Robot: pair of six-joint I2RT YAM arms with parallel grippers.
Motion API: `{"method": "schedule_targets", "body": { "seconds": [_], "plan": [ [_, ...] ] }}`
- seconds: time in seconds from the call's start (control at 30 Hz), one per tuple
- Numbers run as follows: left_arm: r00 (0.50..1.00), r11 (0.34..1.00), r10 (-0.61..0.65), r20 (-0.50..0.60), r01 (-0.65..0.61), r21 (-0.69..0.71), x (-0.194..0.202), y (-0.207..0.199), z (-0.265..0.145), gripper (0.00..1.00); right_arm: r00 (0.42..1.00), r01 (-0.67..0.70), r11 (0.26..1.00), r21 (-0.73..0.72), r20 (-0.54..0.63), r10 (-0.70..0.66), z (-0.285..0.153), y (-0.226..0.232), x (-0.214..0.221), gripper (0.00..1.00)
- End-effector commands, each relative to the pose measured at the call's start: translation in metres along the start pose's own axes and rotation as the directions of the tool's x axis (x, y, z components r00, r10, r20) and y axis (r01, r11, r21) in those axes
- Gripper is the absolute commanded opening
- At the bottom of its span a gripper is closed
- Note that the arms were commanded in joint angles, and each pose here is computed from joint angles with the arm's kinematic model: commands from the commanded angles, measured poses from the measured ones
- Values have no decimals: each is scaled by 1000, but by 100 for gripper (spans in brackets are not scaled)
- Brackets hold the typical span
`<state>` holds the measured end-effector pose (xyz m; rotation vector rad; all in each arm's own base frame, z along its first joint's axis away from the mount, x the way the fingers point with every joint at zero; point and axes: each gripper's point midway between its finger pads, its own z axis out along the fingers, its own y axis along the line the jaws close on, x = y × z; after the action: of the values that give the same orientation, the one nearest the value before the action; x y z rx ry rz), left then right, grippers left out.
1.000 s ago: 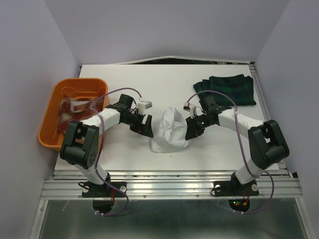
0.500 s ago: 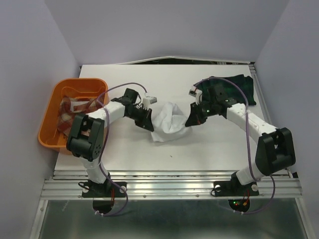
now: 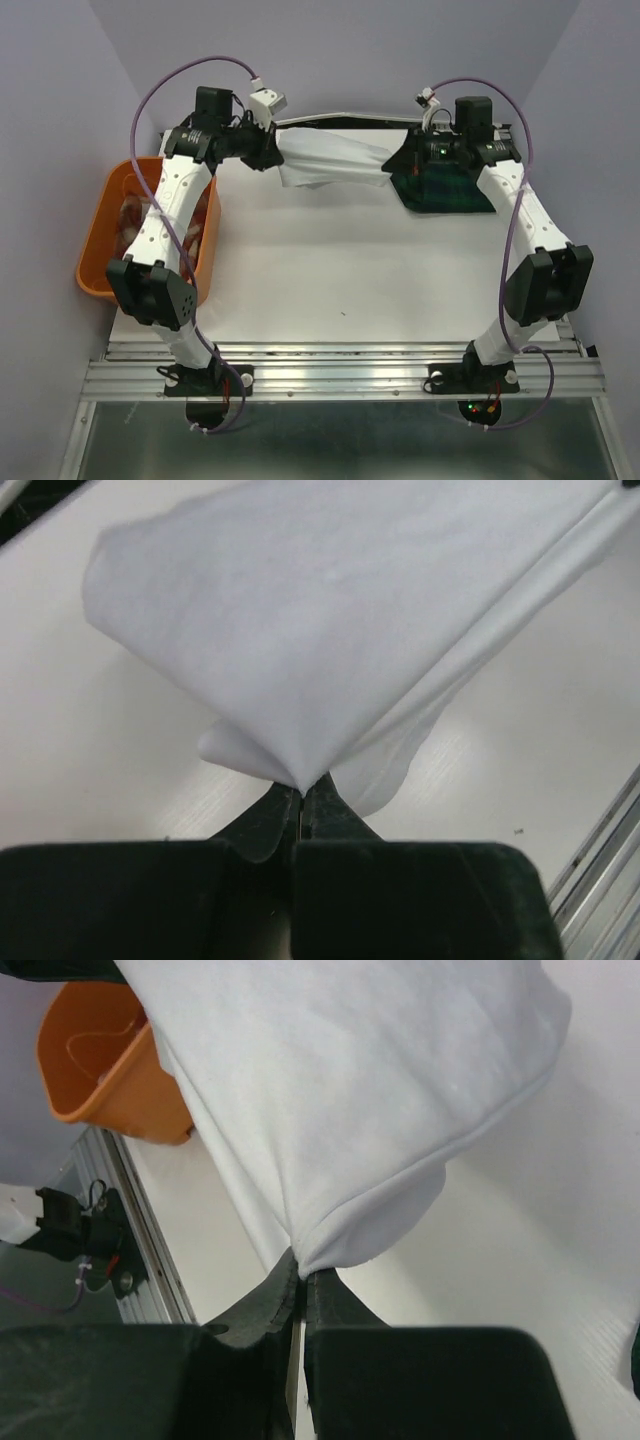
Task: Fold and stack the skirts
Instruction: Flatten the skirt out
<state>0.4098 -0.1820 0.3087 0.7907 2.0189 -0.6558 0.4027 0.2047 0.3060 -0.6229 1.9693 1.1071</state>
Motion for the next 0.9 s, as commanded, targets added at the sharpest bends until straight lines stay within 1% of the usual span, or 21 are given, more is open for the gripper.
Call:
{"method": "schedule_targets", "body": {
  "seconds": [0.0,0.03,0.07,0.1,0.17,0.2,0.23,0.27,0.3,0.33,0.4,0.43,0.5,0.53,0.57,0.63,0.67,0.73,0.77,0.83,0.87],
  "plan": [
    [981,999,32,-193,-37,-21,63,-20,-15,0,995,27,999,25,-100,-24,-18,8,58,1],
    [972,999,41,-231,-44,-9,78,-25,-13,4,986,37,999,38,-162,-31,-22,4,83,1],
    [962,998,56,-268,-53,20,95,-35,-14,13,979,23,998,57,-203,-11,-24,-1,100,1],
    [927,993,89,-366,-55,103,134,-55,-11,32,956,7,997,79,-293,16,-29,-9,138,1],
    [897,986,108,-430,-42,161,167,-70,-13,47,915,-50,995,91,-395,82,-35,-12,178,1],
    [880,983,102,-463,-19,181,190,-75,-13,54,883,-81,989,124,-451,129,-39,-18,201,4],
    [884,980,111,-454,-23,196,192,-79,-16,77,819,-138,984,114,-546,178,-46,-17,241,33],
    [881,978,117,-458,-22,207,197,-81,-17,94,782,-172,979,113,-589,205,-50,-14,258,53],
    [884,977,123,-452,-27,212,197,-82,-17,95,743,-205,970,130,-625,241,-55,-13,273,70],
    [887,979,115,-447,-24,204,194,-81,-15,95,702,-232,962,144,-659,269,-59,-13,287,77],
    [902,981,119,-415,-42,190,182,-76,-9,95,701,-208,963,170,-661,268,-61,-18,284,81],
    [904,985,90,-417,-20,171,180,-73,-3,94,718,-197,963,182,-643,268,-58,-21,275,82],
    [927,991,81,-366,-35,130,162,-61,11,91,775,-129,970,207,-589,228,-50,-34,243,83],
    [939,996,38,-341,-8,89,152,-51,25,89,800,-89,968,235,-561,210,-46,-44,222,82],
    [944,997,23,-328,1,73,147,-47,32,87,800,-99,965,243,-557,222,-43,-47,222,82],
    [947,997,-25,-321,46,56,145,-38,52,81,848,-39,951,307,-493,194,-33,-69,189,79],
    [963,998,-25,-269,38,43,128,-31,63,79,851,-31,944,327,-487,197,-28,-80,186,79],
    [967,995,-77,-244,89,41,117,-20,87,77,884,-20,929,369,-427,188,-16,-98,159,78],
    [958,993,-91,-271,108,48,128,-18,96,76,890,-19,924,383,-413,190,-11,-106,153,78],
    [961,980,-184,-208,196,38,102,3,115,79,915,-25,904,427,-354,192,11,-138,129,77],
    [953,977,-196,-229,210,37,112,5,122,79,915,-36,902,431,-349,203,12,-137,129,76]
  ]
}}
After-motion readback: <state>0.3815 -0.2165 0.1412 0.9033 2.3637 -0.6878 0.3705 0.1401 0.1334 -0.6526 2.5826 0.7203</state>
